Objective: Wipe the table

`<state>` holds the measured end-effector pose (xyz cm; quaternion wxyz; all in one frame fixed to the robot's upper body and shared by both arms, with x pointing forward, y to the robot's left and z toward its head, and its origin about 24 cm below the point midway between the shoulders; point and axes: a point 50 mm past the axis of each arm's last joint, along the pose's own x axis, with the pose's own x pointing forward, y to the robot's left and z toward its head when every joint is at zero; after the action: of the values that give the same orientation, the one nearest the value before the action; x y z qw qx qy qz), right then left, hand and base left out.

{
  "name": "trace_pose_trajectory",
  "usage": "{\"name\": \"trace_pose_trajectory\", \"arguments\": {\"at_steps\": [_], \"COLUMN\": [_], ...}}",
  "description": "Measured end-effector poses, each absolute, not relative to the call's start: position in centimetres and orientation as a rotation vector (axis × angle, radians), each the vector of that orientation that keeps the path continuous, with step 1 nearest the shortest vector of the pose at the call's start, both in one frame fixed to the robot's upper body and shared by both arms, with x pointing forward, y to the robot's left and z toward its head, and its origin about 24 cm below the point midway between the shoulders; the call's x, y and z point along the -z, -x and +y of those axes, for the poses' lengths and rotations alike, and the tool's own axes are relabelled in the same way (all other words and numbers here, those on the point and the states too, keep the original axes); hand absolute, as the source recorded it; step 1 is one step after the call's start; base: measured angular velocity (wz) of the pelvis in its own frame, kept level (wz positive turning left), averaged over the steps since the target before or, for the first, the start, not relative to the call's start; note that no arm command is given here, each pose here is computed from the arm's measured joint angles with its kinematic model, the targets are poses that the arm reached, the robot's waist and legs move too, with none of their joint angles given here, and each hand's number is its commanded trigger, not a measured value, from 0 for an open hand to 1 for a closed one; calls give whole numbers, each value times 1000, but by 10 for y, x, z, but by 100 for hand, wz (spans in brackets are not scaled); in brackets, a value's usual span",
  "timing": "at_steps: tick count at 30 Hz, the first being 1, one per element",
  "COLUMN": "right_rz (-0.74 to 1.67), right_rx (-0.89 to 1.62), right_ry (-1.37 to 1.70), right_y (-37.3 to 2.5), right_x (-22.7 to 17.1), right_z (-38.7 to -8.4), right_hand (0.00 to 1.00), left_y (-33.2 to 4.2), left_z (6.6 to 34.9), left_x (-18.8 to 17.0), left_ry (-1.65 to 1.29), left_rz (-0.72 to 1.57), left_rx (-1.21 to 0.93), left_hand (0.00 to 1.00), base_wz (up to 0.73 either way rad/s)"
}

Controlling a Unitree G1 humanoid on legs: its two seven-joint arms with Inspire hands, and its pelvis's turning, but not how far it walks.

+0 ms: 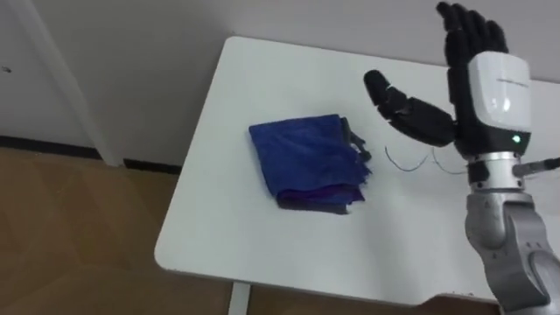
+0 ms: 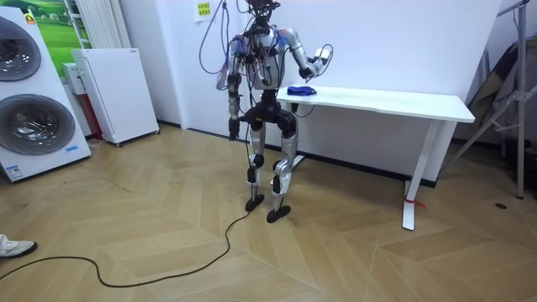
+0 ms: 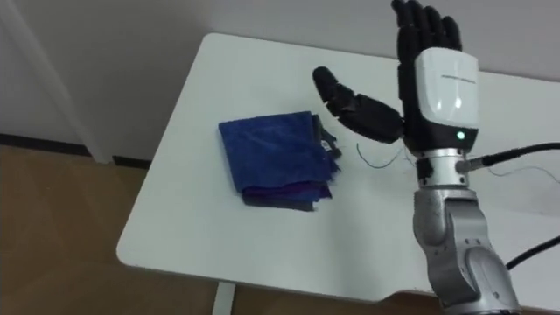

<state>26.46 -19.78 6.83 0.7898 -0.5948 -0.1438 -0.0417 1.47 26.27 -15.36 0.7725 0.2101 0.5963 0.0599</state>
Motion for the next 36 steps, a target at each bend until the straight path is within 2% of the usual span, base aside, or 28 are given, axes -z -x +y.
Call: {"name": "trace_pose_trajectory", "arguments": {"at_steps": [7, 14, 20, 36], "right_rz": [-174, -39, 87, 165], "right_rx": [-137, -234, -274, -279], "right_ry": [1323, 1368, 1385, 1372], "right_y": [-260, -253, -246, -230], "right_x": [-34, -1, 22, 45], "right_z": [-183, -192, -205, -220], "right_hand": [0, 0, 0, 0], "left_y": [-20, -23, -19, -16], "left_z": [263, 264, 262, 262], "left_x": [153, 153, 154, 152], "left_ry": [-480, -489, -470, -528], "left_rz": [1286, 1284, 1300, 1289], "left_rx": [-63, -42, -6, 29], "left_hand": [0, 0, 0, 0], "base_wz": [13, 12, 7, 7]}}
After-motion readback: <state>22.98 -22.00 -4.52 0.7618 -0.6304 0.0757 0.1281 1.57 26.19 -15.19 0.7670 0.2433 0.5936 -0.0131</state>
